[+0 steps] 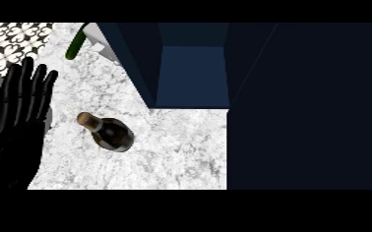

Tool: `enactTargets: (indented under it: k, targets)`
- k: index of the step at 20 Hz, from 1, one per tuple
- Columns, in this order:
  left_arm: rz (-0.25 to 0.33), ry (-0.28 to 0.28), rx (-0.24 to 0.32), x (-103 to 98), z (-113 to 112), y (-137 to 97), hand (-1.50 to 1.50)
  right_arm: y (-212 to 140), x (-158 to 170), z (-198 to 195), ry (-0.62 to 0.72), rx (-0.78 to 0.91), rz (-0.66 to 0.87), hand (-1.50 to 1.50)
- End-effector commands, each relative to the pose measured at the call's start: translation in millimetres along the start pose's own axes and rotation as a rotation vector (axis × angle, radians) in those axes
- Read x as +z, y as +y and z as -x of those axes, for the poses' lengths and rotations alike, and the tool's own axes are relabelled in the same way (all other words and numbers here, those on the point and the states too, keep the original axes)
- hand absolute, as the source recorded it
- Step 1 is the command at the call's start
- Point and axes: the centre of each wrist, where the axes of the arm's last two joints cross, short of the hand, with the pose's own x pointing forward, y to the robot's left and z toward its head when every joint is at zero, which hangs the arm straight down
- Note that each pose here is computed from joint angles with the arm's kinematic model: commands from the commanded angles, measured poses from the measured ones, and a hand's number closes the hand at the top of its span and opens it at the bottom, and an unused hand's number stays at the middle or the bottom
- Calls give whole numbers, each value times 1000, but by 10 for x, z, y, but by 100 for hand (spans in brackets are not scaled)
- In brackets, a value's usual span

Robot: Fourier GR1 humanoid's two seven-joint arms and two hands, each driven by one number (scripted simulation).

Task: Pick up the wine, place it into the cabinet and close the cabinet

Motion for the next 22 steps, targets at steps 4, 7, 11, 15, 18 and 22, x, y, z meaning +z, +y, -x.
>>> enactTargets:
  k: [4,7,11,15,18,22]
  targets:
    - [253,-41,114,146,58,-172,-150,31,304,-112,-32,-34,-10,-150]
    - [372,116,409,336,167,-429,-150,191,259,-77,45,-116,-191,-150]
    - [404,152,475,544,-62,-480,-150,254,471,-336,64,-124,-183,-150]
    - [414,153,464,565,-424,-400,-150,233,445,-603,68,-120,-203,-150]
    - [401,145,479,610,-394,-444,-150,288,392,-811,77,-129,-204,-150]
    - [398,143,489,731,-561,-537,-150,281,390,-891,83,-132,-205,-150]
